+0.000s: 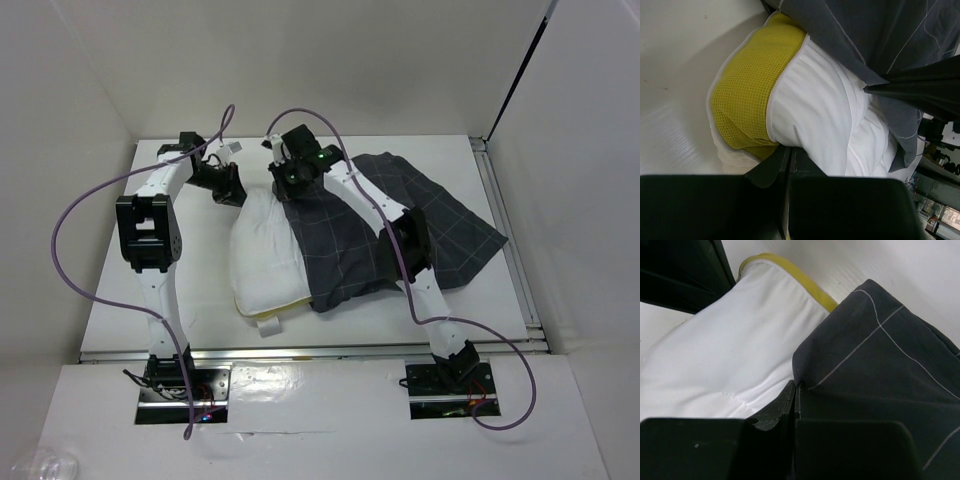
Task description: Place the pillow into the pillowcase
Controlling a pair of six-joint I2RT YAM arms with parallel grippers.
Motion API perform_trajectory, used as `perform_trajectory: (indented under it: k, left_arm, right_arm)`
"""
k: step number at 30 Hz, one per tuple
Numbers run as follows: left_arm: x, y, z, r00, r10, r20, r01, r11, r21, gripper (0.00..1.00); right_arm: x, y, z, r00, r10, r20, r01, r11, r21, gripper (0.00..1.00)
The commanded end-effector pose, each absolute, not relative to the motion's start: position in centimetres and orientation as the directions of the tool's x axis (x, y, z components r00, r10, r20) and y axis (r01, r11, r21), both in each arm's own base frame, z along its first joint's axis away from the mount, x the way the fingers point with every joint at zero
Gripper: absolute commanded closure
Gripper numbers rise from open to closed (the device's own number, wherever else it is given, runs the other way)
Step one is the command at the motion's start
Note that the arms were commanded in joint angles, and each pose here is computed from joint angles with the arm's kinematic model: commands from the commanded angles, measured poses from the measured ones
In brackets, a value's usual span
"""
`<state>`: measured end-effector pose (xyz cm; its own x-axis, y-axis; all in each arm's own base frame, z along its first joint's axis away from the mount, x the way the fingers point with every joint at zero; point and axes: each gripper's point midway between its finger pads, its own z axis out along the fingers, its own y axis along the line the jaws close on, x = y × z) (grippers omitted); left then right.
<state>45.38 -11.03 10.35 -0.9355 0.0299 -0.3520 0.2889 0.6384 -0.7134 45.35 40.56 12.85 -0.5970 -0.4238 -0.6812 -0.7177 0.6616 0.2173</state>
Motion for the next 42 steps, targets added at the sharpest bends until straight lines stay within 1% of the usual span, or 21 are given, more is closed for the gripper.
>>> perform_trajectory:
  k: [1, 2, 10, 11, 12, 13, 15, 16, 17, 19, 20, 23, 25, 26, 27, 28, 30, 31, 33, 38, 42]
  left_arm:
    - [44.7, -16.1, 14.7, -0.897, 0.069, -0.437, 0.414, 0.478, -0.775, 1.0]
    - [44.5, -15.9, 15.0, -0.889, 0.076, -0.452, 0.429, 0.486, -0.761, 1.0]
    - [42.3, -15.1, 13.3, -0.897, 0.105, -0.43, 0.414, 0.543, -0.731, 1.0]
    - [42.4, -14.9, 13.6, -0.885, 0.115, -0.451, 0.435, 0.551, -0.712, 1.0]
    - [42.4, -14.8, 13.1, -0.887, 0.118, -0.446, 0.429, 0.565, -0.705, 1.0]
    - [42.3, -14.8, 13.5, -0.882, 0.118, -0.457, 0.438, 0.565, -0.699, 1.0]
    - [42.0, -15.0, 13.0, -0.882, 0.133, -0.451, 0.441, 0.567, -0.695, 1.0]
    - [42.0, -14.9, 12.9, -0.883, 0.135, -0.45, 0.44, 0.574, -0.69, 1.0]
    - [42.0, -14.9, 12.9, -0.883, 0.135, -0.45, 0.44, 0.575, -0.69, 1.0]
    - [42.3, -14.9, 13.2, -0.877, 0.134, -0.461, 0.448, 0.574, -0.685, 1.0]
    - [42.6, -14.9, 13.6, -0.871, 0.134, -0.473, 0.458, 0.574, -0.679, 1.0]
    - [42.7, -15.3, 13.4, -0.873, 0.138, -0.468, 0.454, 0.578, -0.678, 1.0]
    - [42.9, -15.3, 13.7, -0.868, 0.138, -0.477, 0.462, 0.578, -0.673, 1.0]
    - [42.9, -15.3, 13.7, -0.868, 0.138, -0.477, 0.462, 0.578, -0.673, 1.0]
    - [43.0, -15.2, 13.6, -0.868, 0.139, -0.476, 0.46, 0.585, -0.668, 1.0]
    - [43.0, -15.2, 13.6, -0.868, 0.139, -0.476, 0.46, 0.585, -0.668, 1.0]
    - [42.6, -15.0, 13.3, -0.874, 0.141, -0.464, 0.45, 0.593, -0.668, 1.0]
    - [42.7, -15.1, 13.3, -0.87, 0.141, -0.472, 0.456, 0.593, -0.664, 1.0]
    - [42.5, -15.0, 13.3, -0.872, 0.141, -0.47, 0.454, 0.593, -0.665, 1.0]
    - [42.5, -15.1, 13.4, -0.876, 0.135, -0.464, 0.446, 0.594, -0.669, 1.0]
    - [42.6, -15.1, 13.4, -0.871, 0.135, -0.472, 0.452, 0.594, -0.666, 1.0]
  right_arm:
    - [38.1, 49.3, 20.1, -0.455, -0.373, -0.809, -0.867, 0.394, 0.306, 1.0]
    - [38.6, 48.6, 20.0, -0.463, -0.37, -0.805, -0.86, 0.407, 0.308, 1.0]
    - [42.2, 43.4, 20.2, -0.527, -0.335, -0.781, -0.794, 0.522, 0.311, 1.0]
    - [42.5, 42.6, 20.4, -0.53, -0.327, -0.782, -0.787, 0.532, 0.311, 1.0]
    - [43.0, 42.1, 20.4, -0.542, -0.315, -0.779, -0.775, 0.545, 0.319, 1.0]
    - [43.6, 41.4, 20.4, -0.549, -0.306, -0.778, -0.77, 0.548, 0.327, 0.97]
    - [43.6, 40.6, 21.0, -0.558, -0.303, -0.772, -0.761, 0.559, 0.33, 0.79]
    - [44.1, 40.1, 21.0, -0.561, -0.297, -0.772, -0.755, 0.567, 0.33, 0.74]
    - [44.0, 40.0, 21.5, -0.555, -0.292, -0.779, -0.757, 0.565, 0.327, 0.77]
    - [44.1, 39.4, 21.2, -0.564, -0.292, -0.772, -0.749, 0.574, 0.33, 0.9]
    - [44.5, 39.0, 21.2, -0.567, -0.286, -0.772, -0.743, 0.582, 0.33, 1.0]
    - [44.5, 39.2, 21.1, -0.568, -0.287, -0.772, -0.747, 0.574, 0.336, 1.0]
    - [45.2, 39.1, 21.1, -0.561, -0.281, -0.779, -0.739, 0.593, 0.319, 1.0]
    - [45.5, 38.9, 21.0, -0.56, -0.28, -0.78, -0.732, 0.608, 0.308, 0.96]
    - [45.9, 38.6, 20.9, -0.559, -0.278, -0.781, -0.719, 0.631, 0.29, 0.85]
    - [47.0, 37.6, 20.6, -0.556, -0.273, -0.785, -0.681, 0.691, 0.242, 0.66]
    - [48.0, 36.0, 19.7, -0.557, -0.283, -0.781, -0.628, 0.759, 0.172, 0.53]
    - [49.2, 34.9, 19.7, -0.539, -0.287, -0.792, -0.585, 0.804, 0.107, 0.51]
    - [49.8, 33.4, 19.4, -0.523, -0.312, -0.793, -0.551, 0.834, 0.035, 0.47]
    - [50.8, 29.8, 17.4, -0.508, -0.393, -0.767, -0.498, 0.86, -0.111, 0.47]
    - [50.8, 28.1, 15.3, -0.523, -0.432, -0.735, -0.481, 0.861, -0.164, 0.47]
